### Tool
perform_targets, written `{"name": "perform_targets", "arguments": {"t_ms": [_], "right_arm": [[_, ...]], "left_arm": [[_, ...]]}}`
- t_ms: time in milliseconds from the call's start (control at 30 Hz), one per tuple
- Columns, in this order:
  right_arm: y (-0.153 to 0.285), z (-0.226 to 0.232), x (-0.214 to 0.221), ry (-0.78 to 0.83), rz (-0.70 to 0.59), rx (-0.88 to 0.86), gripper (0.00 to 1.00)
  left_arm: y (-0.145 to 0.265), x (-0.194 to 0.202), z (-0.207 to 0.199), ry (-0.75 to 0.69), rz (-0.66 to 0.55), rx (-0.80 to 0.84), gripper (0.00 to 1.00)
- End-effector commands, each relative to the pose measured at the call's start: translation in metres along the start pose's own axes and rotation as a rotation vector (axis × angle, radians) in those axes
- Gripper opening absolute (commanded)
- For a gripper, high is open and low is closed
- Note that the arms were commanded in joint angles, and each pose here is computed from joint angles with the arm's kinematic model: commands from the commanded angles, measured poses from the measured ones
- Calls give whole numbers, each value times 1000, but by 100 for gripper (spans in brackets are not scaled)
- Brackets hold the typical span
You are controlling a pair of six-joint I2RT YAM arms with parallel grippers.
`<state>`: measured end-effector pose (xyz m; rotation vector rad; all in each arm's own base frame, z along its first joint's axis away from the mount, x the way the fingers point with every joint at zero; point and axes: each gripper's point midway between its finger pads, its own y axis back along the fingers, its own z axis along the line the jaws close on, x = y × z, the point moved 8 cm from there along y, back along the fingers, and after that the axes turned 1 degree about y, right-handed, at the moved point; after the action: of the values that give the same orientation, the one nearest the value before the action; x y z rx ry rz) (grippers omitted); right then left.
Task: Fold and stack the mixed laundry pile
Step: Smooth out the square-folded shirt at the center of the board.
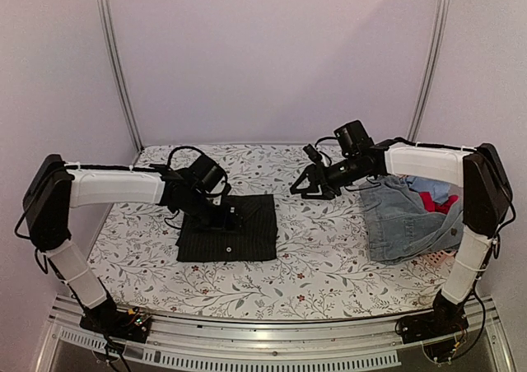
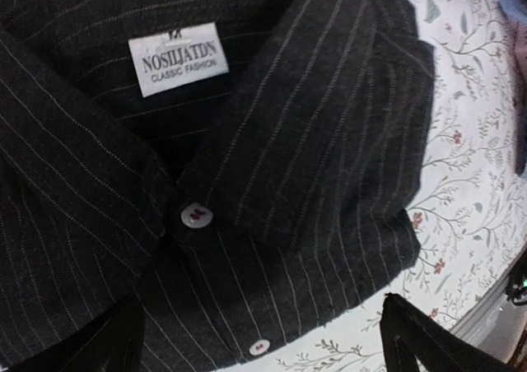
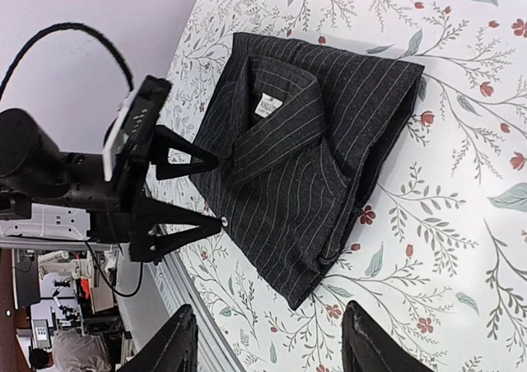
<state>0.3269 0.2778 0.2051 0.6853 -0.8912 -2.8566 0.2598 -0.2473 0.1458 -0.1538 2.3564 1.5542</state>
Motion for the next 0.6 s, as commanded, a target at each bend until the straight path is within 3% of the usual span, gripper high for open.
{"name": "perform_targets", "arguments": {"t_ms": [0, 200, 267, 367, 467, 567], "right_arm": [[-12, -2, -3, 0, 2, -24, 55], [-44, -21, -8, -8, 43, -32, 49], [-57, -22, -8, 1, 71, -40, 47], [-71, -21, -9, 22, 94, -37, 45], [-76, -18, -15, 43, 88, -40, 44], [-83, -17, -19, 48, 92, -50, 41]], "left_arm": [[-30, 2, 13, 121, 44, -134, 100], [-50, 14, 57, 211, 106, -268, 90], [-37, 5, 45, 138, 44, -94, 87], [8, -7, 24, 2, -107, 105, 93], [51, -22, 38, 4, -239, 172, 96], [69, -36, 71, 66, -284, 143, 94]]}}
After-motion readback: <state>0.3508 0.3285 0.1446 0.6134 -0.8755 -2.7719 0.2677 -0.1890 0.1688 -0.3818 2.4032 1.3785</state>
